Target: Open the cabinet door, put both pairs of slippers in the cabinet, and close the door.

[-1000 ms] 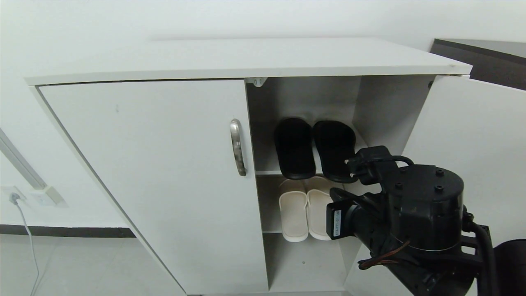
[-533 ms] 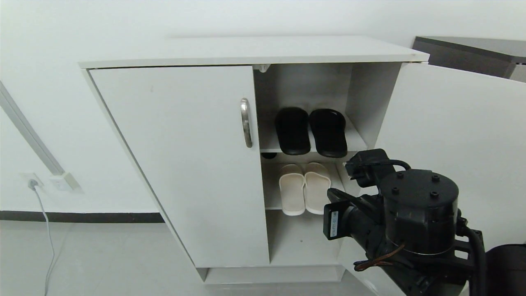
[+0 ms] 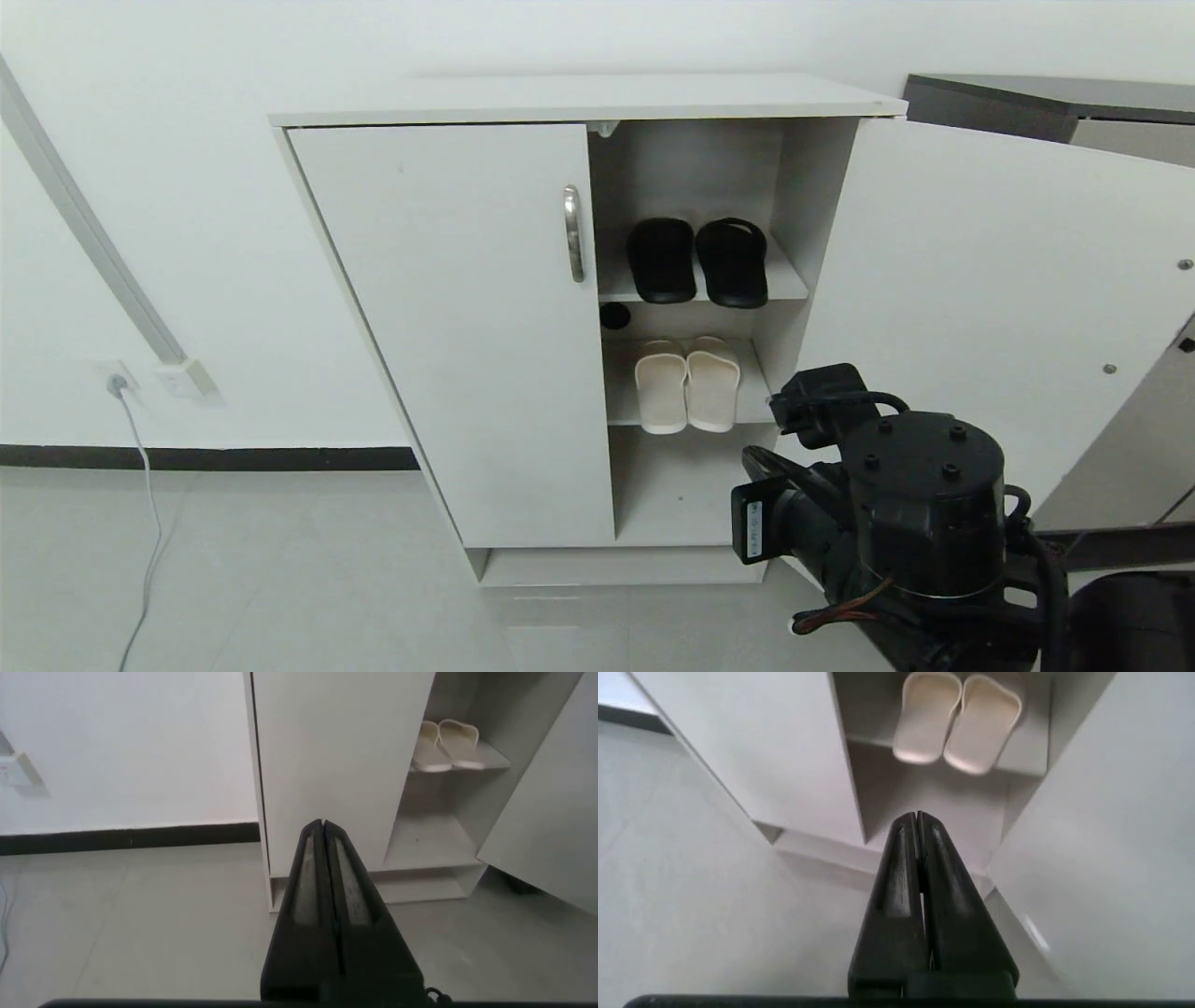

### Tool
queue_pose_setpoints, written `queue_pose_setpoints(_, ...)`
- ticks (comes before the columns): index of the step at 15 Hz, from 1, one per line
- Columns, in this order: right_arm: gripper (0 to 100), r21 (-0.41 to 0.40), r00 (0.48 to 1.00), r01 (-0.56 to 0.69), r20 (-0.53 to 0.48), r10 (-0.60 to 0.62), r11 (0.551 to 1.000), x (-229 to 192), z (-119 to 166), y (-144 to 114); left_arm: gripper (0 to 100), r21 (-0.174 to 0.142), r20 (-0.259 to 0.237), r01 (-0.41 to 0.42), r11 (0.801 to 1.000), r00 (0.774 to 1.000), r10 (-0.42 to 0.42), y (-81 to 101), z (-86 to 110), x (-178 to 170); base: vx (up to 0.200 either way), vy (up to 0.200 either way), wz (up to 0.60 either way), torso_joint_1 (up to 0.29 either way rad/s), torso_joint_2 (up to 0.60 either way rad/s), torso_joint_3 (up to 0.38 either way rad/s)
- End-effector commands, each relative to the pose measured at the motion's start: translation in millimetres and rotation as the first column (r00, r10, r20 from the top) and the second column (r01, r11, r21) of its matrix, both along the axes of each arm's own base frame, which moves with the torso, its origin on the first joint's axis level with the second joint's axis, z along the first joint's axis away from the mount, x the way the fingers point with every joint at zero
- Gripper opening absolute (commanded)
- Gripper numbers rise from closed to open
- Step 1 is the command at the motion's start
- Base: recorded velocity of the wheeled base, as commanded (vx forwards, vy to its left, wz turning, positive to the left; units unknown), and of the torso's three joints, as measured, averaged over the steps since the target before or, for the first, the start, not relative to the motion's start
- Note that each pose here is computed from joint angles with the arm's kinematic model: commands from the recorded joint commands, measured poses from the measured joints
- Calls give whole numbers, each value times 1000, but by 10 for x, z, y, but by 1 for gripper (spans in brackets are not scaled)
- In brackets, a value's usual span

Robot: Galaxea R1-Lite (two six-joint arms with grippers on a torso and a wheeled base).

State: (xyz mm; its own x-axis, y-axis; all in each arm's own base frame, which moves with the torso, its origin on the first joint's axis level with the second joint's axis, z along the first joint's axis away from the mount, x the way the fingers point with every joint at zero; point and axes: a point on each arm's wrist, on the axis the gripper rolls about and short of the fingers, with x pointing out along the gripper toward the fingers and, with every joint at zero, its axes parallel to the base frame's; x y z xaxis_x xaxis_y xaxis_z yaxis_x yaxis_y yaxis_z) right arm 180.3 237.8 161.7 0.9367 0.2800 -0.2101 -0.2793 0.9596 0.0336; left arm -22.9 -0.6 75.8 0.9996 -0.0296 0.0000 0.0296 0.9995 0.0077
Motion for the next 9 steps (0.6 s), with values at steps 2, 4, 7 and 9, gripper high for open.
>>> queue_pose_setpoints(2,0,-11,1000,0,-9,0,1000,11,-43,14,0,0,0,0,1000,1000,0,0,0,0,0,0,0,0,0,0)
queue_pose_setpoints(4,0,-10,1000,0,-8,0,1000,9,-38,12,0,0,0,0,1000,1000,0,0,0,0,0,0,0,0,0,0)
queue_pose_setpoints(7,0,-10,1000,0,-8,0,1000,9,-38,12,0,0,-2,0,1000,1000,0,0,0,1,0,0,0,0,0,0)
queue_pose_setpoints(9,0,-10,1000,2,-8,-2,1000,13,-38,9,0,0,0,0,1000,1000,0,0,0,0,0,0,0,0,0,0)
